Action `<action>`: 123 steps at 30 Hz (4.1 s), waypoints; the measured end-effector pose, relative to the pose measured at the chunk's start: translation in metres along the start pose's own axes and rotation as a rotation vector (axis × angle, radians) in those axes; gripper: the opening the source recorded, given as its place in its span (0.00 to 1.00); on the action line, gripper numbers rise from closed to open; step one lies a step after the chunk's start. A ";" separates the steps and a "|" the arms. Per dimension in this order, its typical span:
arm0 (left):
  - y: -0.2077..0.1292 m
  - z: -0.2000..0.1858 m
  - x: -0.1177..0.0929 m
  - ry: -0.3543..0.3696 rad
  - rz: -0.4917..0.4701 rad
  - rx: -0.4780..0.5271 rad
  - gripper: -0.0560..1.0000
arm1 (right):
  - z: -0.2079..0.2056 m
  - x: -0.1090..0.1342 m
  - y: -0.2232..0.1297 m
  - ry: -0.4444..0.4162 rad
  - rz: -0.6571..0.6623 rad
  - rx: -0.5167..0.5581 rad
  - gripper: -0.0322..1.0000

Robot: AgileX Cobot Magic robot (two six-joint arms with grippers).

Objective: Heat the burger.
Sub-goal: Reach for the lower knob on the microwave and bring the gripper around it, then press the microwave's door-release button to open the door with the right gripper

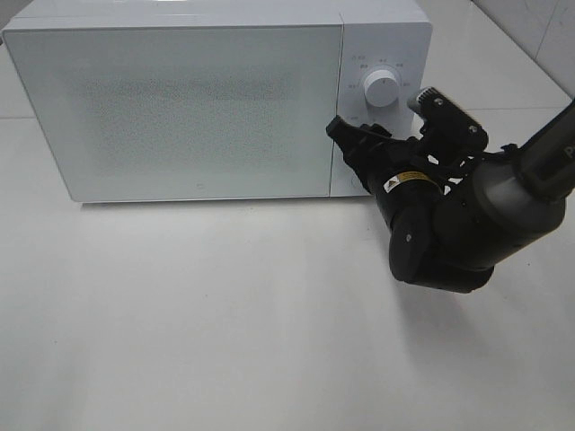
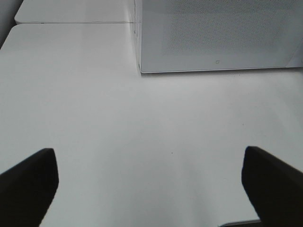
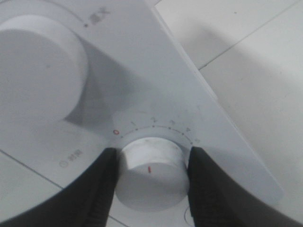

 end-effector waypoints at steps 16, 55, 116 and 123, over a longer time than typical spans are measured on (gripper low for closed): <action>0.000 0.000 0.000 0.000 0.000 0.000 0.97 | 0.000 0.000 -0.001 0.018 0.630 0.000 0.46; 0.000 0.000 0.000 0.000 0.000 0.000 0.97 | -0.001 -0.003 0.000 0.004 0.802 -0.010 0.46; 0.000 0.000 0.000 0.000 0.000 0.000 0.97 | -0.109 0.024 0.045 0.251 -0.536 0.388 0.78; 0.000 0.000 0.000 0.000 0.000 0.000 0.97 | -0.119 0.019 0.063 0.309 -0.708 0.523 0.78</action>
Point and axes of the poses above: a point on each arm's last joint axis where the gripper is mounted, z pointing out along that axis toward the gripper, x along the wrist's bending axis when the last joint is at zero, y = z × x, the point moved 7 cm from there along z, pointing out along that axis toward the gripper, and after that the axes turned 11 degrees about -z, right-handed, at the moved point
